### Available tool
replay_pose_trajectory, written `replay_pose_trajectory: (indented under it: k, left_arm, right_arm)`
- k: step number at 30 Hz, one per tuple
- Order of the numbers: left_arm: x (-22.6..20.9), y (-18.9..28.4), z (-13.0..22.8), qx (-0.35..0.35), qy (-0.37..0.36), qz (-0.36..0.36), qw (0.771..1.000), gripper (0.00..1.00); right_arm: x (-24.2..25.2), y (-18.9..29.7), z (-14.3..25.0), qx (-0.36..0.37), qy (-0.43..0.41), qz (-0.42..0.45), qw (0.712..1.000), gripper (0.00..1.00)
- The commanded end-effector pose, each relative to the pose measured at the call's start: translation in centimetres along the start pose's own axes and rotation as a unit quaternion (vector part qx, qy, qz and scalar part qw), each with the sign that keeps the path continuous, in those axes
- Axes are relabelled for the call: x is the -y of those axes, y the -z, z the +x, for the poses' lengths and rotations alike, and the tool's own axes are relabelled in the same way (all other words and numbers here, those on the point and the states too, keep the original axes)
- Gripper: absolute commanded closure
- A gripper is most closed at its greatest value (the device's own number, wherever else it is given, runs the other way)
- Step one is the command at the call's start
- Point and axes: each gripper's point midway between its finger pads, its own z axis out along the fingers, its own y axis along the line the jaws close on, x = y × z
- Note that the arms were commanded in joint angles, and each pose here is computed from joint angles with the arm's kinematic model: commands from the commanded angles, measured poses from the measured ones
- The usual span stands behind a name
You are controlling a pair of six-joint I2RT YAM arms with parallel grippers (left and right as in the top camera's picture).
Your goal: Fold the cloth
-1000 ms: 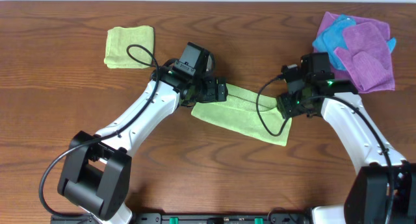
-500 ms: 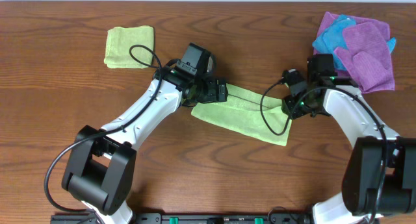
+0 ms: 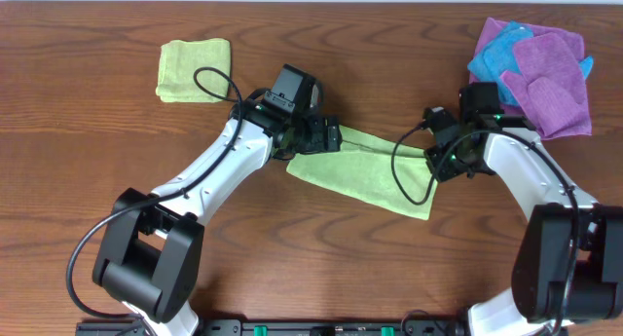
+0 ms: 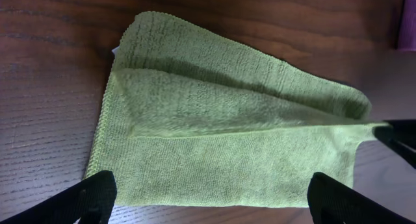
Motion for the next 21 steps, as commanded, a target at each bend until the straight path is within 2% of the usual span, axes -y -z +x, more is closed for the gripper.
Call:
replay_pose_trajectory:
  k: [1, 3, 4, 5, 6, 8, 10, 11, 17, 21]
  left_arm:
    - [0.5, 0.1, -0.7, 0.007, 0.008, 0.01, 1.0, 0.05]
    - [0.6, 0.1, -0.9, 0.011, 0.01, 0.012, 1.0, 0.05]
    - [0.6, 0.1, -0.9, 0.011, 0.013, 0.012, 1.0, 0.05]
    - [0.6, 0.1, -1.0, 0.012, 0.013, 0.013, 1.0, 0.05]
    - [0.6, 0.1, -1.0, 0.012, 0.013, 0.013, 1.0, 0.05]
    - [0.7, 0.1, -1.0, 0.013, 0.013, 0.014, 1.0, 0.05]
    - [0.7, 0.1, -1.0, 0.014, 0.013, 0.014, 1.0, 0.05]
    - [0.7, 0.1, -1.1, 0.015, 0.012, 0.015, 1.0, 0.05]
    - [1.0, 0.1, -1.0, 0.012, 0.047, 0.022, 0.999, 0.05]
    - [1.3, -0.1, -0.7, 0.01, 0.051, 0.021, 0.998, 0.05]
  right_arm:
    - [1.3, 0.0, 0.4, -0.014, -0.003, 0.03, 0.999, 0.9]
    - [1.4, 0.0, 0.4, -0.015, -0.003, 0.032, 0.999, 0.9]
    - [1.4, 0.0, 0.4, -0.014, -0.002, 0.032, 0.999, 0.86]
    - [1.4, 0.0, 0.4, -0.014, -0.003, 0.032, 0.999, 0.71]
    - [1.4, 0.0, 0.4, -0.014, -0.008, 0.032, 0.999, 0.48]
    - [1.4, 0.0, 0.3, -0.013, -0.012, 0.033, 0.999, 0.43]
    - [1.4, 0.0, 0.3, -0.013, -0.012, 0.033, 0.999, 0.28]
    - [1.4, 0.0, 0.3, -0.012, -0.012, 0.033, 0.999, 0.26]
    - [1.6, 0.0, 0.4, -0.013, -0.022, 0.037, 0.999, 0.3]
    - [5.6, 0.8, 1.7, -0.042, -0.081, 0.153, 0.984, 0.41]
